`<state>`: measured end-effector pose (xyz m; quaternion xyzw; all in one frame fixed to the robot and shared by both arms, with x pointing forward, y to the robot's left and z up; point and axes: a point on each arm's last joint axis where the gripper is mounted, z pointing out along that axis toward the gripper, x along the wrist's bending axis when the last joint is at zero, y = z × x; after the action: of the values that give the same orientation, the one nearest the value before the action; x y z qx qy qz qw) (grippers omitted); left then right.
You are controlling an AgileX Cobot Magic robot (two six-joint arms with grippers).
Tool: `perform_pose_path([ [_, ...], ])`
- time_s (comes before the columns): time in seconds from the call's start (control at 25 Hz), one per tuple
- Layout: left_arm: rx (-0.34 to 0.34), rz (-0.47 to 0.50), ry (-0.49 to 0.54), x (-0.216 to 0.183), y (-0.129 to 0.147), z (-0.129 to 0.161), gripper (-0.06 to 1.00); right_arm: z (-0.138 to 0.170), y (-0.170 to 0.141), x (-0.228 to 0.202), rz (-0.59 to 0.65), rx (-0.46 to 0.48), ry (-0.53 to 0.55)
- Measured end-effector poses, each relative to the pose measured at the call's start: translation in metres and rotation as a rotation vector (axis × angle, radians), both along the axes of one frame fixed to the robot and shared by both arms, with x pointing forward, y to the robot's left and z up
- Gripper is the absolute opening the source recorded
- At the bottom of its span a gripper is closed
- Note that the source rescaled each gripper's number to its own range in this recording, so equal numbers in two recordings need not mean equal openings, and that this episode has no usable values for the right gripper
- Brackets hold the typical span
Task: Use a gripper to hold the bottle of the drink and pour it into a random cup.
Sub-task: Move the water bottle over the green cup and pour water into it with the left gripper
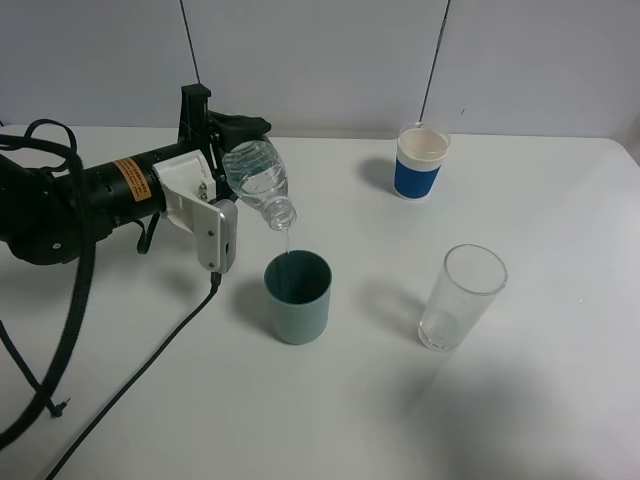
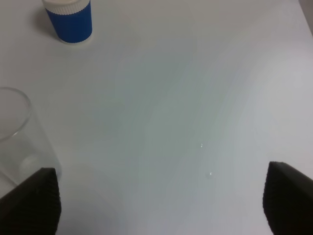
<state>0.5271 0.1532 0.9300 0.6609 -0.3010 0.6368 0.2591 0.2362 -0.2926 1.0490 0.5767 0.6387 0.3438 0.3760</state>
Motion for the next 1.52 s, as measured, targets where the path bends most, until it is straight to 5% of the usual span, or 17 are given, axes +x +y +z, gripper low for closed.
perform_pose_path([
  [1.52,0.044,0.028,-0.054,0.0021,0.0020,0.0005,0.07,0.0000,0.0000,0.0000,0.000,0.000,0.000],
])
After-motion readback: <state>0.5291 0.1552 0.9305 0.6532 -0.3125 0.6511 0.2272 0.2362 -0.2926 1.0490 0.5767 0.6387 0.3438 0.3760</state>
